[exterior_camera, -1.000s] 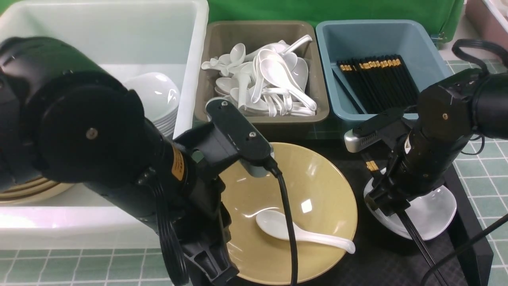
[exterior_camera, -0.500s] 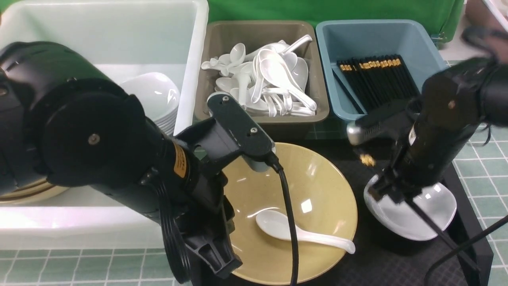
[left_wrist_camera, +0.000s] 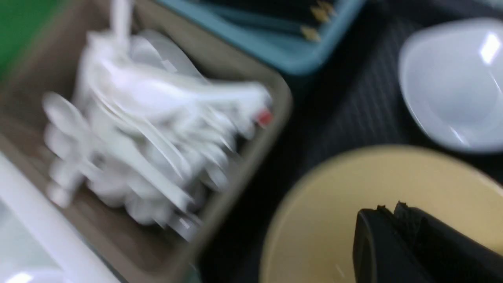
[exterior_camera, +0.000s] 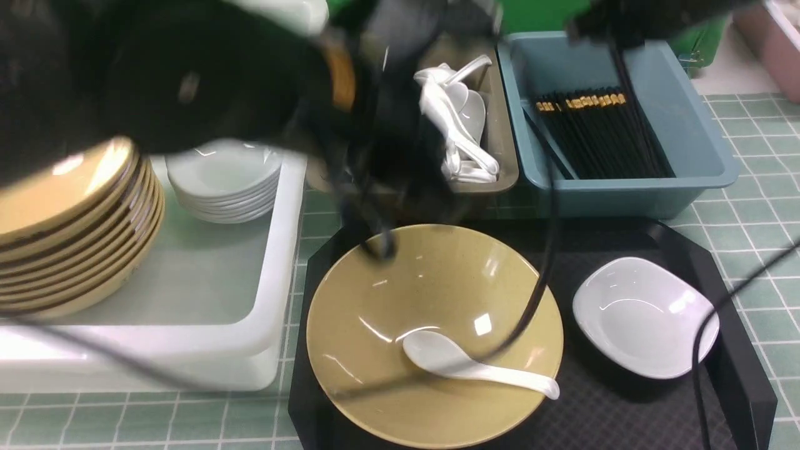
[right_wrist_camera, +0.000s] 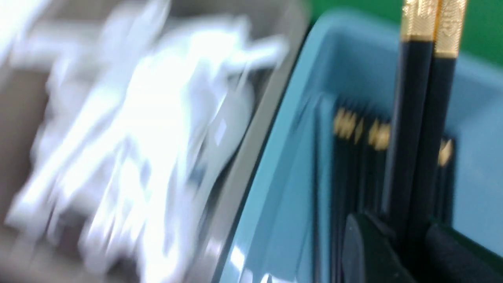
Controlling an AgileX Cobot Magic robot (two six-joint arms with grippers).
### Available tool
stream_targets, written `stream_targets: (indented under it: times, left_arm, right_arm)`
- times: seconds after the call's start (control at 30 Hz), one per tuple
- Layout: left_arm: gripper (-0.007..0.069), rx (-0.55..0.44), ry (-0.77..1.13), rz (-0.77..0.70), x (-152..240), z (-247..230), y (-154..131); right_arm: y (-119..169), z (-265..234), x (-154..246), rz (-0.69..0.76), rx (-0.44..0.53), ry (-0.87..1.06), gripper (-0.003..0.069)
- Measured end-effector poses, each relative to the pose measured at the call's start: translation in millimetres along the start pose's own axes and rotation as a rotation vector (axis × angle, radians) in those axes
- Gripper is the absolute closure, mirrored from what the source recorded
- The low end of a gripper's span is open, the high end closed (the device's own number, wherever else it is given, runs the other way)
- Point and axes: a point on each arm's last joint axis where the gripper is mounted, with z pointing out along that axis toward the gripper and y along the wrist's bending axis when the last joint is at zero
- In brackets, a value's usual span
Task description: On blue table put chopsticks spoon bowls plates into blue grey white boxes.
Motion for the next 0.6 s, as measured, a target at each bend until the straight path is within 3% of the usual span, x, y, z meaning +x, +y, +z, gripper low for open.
stream_targets:
  times: [0.2, 0.33, 0.5, 0.57, 0.6]
  left_arm:
    - [0.0624, -0.107, -0.062, -0.011, -22.3, -2.8, 14.6]
    - [0.0624, -0.121, -0.003, -0.041, -17.2, -3.0, 16.3]
    - [0.0624, -0.124, 0.136, -0.056, -0.7, -8.9, 15.9]
    - [0.0624, -0.124, 0.158, -0.059, 4.5, -13.0, 15.6]
    - [0.0624, -0.120, 0.186, -0.065, 15.3, -23.8, 14.5]
  right_arm:
    - [-26.3, 62.3, -6.6, 0.159, 0.047, -0.040, 0.0498]
    - [-32.1, 97.9, 4.4, 0.175, 0.064, 0.007, 0.0468]
    - [-32.6, 102.4, 13.5, 0.184, 0.088, 0.167, 0.0306]
    - [-32.5, 98.6, 12.2, 0.172, 0.092, 0.197, 0.0280]
    - [-27.1, 86.7, 10.0, 0.081, 0.086, 0.290, 0.0225]
